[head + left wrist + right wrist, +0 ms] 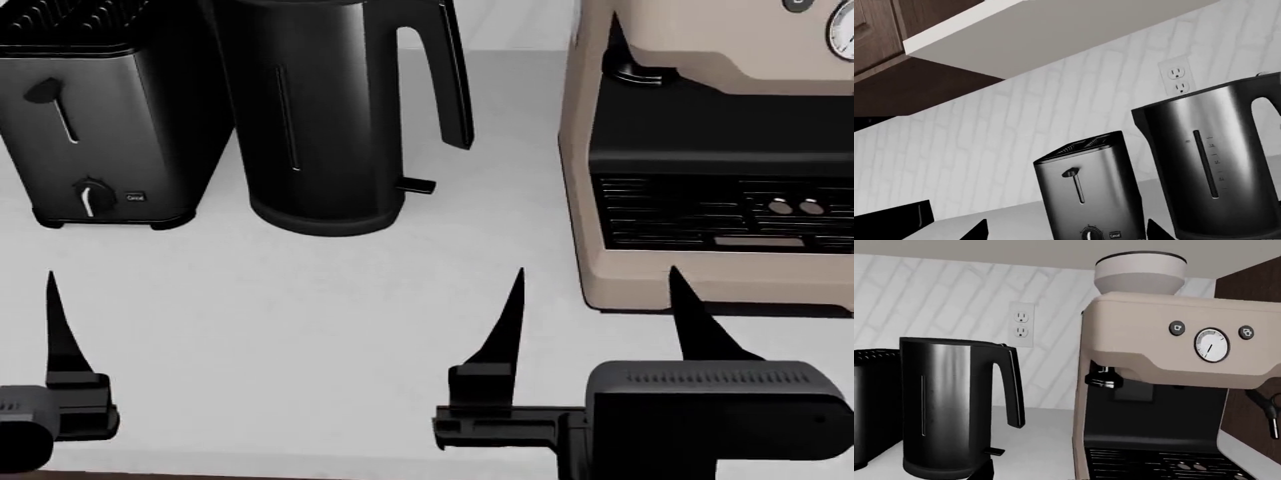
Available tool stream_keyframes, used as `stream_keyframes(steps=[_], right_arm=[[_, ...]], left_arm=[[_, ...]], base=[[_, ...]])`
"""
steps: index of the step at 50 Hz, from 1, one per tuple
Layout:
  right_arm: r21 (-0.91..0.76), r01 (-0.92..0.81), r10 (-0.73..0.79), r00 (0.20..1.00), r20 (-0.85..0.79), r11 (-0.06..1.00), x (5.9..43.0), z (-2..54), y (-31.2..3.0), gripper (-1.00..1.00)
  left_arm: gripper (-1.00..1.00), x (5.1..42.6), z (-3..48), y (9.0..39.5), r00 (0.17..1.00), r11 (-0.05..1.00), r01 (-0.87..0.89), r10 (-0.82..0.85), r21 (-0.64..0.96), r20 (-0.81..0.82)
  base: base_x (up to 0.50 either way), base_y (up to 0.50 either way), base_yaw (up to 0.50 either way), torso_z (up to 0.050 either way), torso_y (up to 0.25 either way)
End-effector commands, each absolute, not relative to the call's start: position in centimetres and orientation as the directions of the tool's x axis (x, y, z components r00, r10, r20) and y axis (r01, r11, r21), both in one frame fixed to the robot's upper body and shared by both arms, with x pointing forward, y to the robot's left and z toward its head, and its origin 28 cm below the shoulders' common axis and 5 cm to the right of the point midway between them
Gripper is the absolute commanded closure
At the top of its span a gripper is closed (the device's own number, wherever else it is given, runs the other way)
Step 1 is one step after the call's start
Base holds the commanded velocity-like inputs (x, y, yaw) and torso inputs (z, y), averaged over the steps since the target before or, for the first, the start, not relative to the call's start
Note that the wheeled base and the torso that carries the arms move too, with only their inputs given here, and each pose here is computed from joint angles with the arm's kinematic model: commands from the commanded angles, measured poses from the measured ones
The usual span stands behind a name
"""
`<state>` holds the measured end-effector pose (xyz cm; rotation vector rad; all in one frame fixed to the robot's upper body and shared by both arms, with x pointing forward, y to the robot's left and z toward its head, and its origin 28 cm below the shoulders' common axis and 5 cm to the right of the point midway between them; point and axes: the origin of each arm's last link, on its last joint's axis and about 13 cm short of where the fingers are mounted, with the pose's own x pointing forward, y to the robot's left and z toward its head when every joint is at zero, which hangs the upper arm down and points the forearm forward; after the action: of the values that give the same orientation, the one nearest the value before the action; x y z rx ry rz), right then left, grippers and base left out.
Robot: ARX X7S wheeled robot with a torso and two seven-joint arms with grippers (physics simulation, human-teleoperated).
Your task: Press the button to open the lid of the electric kettle.
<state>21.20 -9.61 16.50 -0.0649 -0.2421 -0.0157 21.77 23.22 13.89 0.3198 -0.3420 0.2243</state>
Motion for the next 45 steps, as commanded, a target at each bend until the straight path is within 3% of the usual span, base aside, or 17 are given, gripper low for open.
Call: stream_keyframes(steps=[1,9,16,26,37,45], right_arm=[[-0.05,0.008,0.005,0.967,0.256,0.999,21.2,17.0,-9.8,-1.0],[-0.049,0.003,0.01,0.964,0.267,0.999,21.0,17.9,-9.8,-1.0],[-0.116,0.06,-0.027,0.963,0.267,0.991,22.4,24.5,-10.6,-1.0],[-0.122,0.01,0.025,0.959,0.284,0.992,24.8,28.3,-9.5,-1.0],[-0.125,0.004,0.033,0.956,0.291,0.992,26.8,29.1,-8.9,-1.0],[-0.125,-0.013,0.049,0.957,0.287,0.992,26.5,28.6,-8.7,-1.0]], left_arm=[[-1.0,21.9,14.0,23.4,0.908,0.926,-0.278,0.168,0.254,0.383],[-1.0,21.3,15.0,23.7,0.903,0.923,-0.285,0.17,0.256,0.395],[-1.0,21.7,20.4,24.7,0.866,0.877,-0.366,0.198,0.311,0.46],[-1.0,23.6,24.5,25.0,0.846,0.879,-0.378,0.201,0.289,0.494],[-1.0,26.0,27.2,25.0,0.824,0.888,-0.392,0.223,0.242,0.521],[-1.0,25.6,27.2,24.9,0.821,0.886,-0.397,0.226,0.239,0.524]], base=[[0.47,0.25,0.0,0.0,0.0],[0.5,0.03,0.0,0.0,0.0],[0.0,0.0,0.0,0.0,0.0],[0.0,0.0,0.0,0.0,0.0],[0.0,0.0,0.0,0.0,0.0],[0.48,0.26,0.0,0.0,0.0]])
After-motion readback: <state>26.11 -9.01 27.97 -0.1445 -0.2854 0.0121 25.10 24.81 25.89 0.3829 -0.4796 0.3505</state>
